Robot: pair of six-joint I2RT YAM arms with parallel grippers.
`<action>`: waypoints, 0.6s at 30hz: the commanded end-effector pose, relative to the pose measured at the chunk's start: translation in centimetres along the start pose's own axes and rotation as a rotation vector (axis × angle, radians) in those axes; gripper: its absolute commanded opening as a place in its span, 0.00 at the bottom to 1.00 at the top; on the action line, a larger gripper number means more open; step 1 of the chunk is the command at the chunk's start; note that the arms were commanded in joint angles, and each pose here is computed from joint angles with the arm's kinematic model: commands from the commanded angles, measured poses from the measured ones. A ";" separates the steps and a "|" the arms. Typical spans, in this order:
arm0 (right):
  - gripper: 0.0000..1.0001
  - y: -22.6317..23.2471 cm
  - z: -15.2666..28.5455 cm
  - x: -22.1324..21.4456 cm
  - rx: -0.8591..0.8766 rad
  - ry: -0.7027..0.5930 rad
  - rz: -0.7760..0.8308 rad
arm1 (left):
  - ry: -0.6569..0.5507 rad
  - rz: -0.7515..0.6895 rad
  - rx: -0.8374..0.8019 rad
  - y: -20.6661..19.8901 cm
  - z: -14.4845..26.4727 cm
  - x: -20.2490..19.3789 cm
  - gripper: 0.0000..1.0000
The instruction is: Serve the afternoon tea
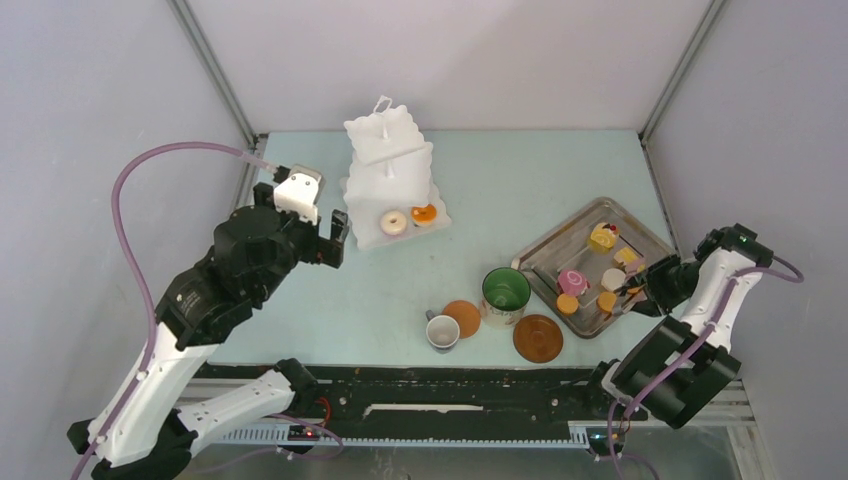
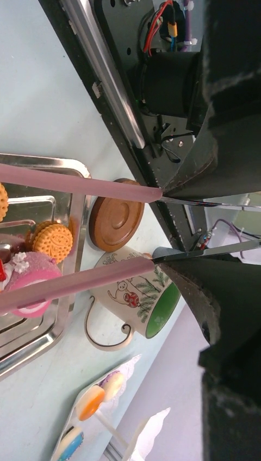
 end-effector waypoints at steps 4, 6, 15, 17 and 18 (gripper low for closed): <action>0.45 -0.1 -0.9 0.0 0.054 0.087 -0.010 | -0.044 -0.005 0.028 0.3 -0.3 0.6 0.98; 0.45 0.2 -1.2 0.1 0.050 0.104 0.010 | -0.042 -0.005 0.033 0.4 -0.5 0.6 0.98; 0.45 1.1 -2.6 0.7 0.067 0.145 0.059 | -0.033 -0.010 0.040 0.3 -0.7 0.5 0.98; 0.45 1.4 -3.0 0.9 0.059 0.156 0.070 | -0.033 -0.011 0.041 0.3 -0.8 0.6 0.98; 0.45 1.5 -3.1 1.0 0.047 0.156 0.077 | -0.034 -0.012 0.042 0.3 -0.8 0.6 0.98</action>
Point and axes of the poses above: each gripper's point midway between its finger pads, its own z axis back along the fingers, its own y axis along the line the jaws close on, x = y × z, the point moved 10 cm from there along z, back along the fingers, and after that the axes turned 15 degrees about z, right-handed, at the moved point
